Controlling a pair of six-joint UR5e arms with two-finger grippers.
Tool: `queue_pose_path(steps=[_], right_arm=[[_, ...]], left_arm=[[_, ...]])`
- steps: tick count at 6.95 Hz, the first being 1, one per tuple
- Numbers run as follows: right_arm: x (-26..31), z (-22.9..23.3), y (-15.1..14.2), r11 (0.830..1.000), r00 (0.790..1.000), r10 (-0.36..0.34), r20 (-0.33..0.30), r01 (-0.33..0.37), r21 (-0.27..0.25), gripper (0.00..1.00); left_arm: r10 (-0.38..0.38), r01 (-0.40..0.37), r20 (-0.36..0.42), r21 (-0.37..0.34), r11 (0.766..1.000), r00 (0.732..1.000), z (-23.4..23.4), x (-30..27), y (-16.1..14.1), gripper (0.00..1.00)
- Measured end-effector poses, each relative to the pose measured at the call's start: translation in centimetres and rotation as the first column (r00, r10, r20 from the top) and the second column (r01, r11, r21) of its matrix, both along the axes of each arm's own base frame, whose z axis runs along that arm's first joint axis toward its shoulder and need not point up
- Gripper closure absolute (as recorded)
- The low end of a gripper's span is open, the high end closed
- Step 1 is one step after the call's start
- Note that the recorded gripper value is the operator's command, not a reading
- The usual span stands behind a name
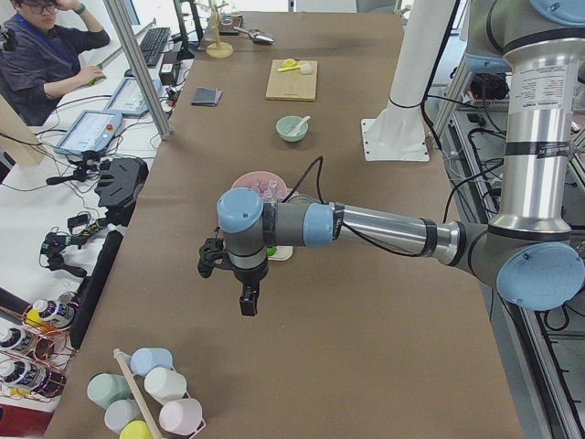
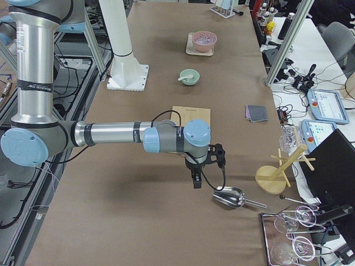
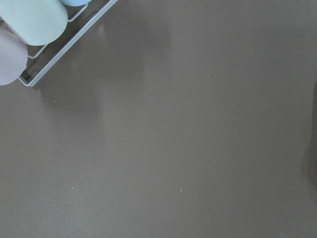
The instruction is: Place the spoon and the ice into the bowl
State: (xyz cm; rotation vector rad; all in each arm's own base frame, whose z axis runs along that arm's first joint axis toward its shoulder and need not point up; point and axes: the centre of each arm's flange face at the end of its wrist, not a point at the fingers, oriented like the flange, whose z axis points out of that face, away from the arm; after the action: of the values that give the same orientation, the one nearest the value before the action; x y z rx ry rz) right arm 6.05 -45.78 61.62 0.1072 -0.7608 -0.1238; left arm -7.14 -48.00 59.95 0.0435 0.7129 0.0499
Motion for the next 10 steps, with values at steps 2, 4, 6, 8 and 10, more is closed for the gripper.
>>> queue_pose_path(steps=[2,4,6,8,10], right_arm=[[-0.5,-0.1,0.0,1.000,1.000,-0.012,-0.006,0.012,0.004,0.00],[-0.6,0.1,0.0,1.000,1.000,-0.015,-0.009,0.015,0.004,0.00],[-0.7,0.3,0.0,1.000,1.000,-0.017,-0.010,0.017,0.001,0.00],[-0.8,0.4,0.0,1.000,1.000,-0.020,-0.010,0.020,-0.001,0.00],[-1.1,0.5,-0.1,1.000,1.000,-0.029,-0.010,0.029,0.001,0.00]], left_arm=[[0.000,0.000,0.014,-0.005,1.000,1.000,1.0,-0.1,0.1,0.01],[0.000,0.000,0.020,-0.010,1.000,1.000,1.4,-0.1,0.2,0.01],[-0.001,0.001,0.021,-0.011,1.000,1.000,1.4,-0.1,0.2,0.01],[-0.001,0.001,0.021,-0.013,1.000,1.000,1.5,-0.1,0.2,0.01],[-0.001,0.002,0.021,-0.013,1.000,1.000,1.5,-0.1,0.2,0.01]])
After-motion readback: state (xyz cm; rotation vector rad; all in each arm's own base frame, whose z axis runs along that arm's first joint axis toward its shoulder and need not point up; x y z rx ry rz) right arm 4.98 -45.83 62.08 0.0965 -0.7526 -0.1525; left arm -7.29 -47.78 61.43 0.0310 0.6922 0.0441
